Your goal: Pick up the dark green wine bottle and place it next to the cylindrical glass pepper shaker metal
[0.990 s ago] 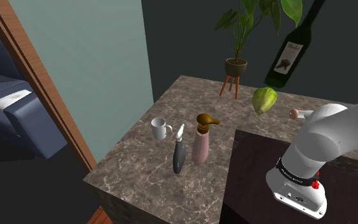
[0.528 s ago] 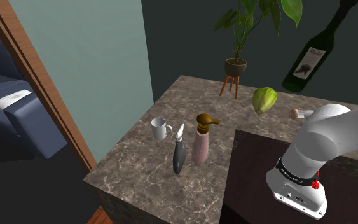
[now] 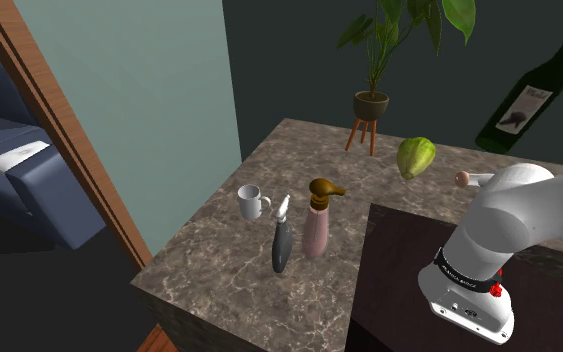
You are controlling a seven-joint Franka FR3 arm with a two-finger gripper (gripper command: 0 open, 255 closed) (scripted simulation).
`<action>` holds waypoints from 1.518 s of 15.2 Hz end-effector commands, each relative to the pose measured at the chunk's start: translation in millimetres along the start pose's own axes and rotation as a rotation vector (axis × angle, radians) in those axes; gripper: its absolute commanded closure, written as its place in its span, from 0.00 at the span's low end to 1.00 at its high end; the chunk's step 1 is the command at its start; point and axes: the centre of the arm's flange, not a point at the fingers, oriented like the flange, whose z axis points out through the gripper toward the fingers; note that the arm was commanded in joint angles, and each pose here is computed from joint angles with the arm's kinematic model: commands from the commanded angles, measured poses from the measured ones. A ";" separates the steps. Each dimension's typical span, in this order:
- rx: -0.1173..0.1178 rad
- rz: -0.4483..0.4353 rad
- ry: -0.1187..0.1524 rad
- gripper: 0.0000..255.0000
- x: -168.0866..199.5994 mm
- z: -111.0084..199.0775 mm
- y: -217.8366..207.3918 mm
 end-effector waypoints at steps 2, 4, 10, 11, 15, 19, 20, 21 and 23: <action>0.000 -0.001 0.000 1.00 -33.5 6.5 13.5; 0.000 -0.001 0.000 1.00 -57.1 12.0 24.0; 0.000 -0.001 0.000 1.00 -127.8 28.6 55.6; 0.000 -0.001 0.000 1.00 -139.6 31.4 60.9; 0.000 -0.001 0.000 1.00 -186.7 42.4 81.9; 0.000 -0.001 0.000 1.00 -233.9 53.5 103.0; 0.000 -0.001 0.000 1.00 -239.4 54.8 105.5; 0.000 -0.001 0.000 1.00 -239.5 60.1 105.3; 0.000 -0.001 0.000 1.00 -239.8 70.6 105.1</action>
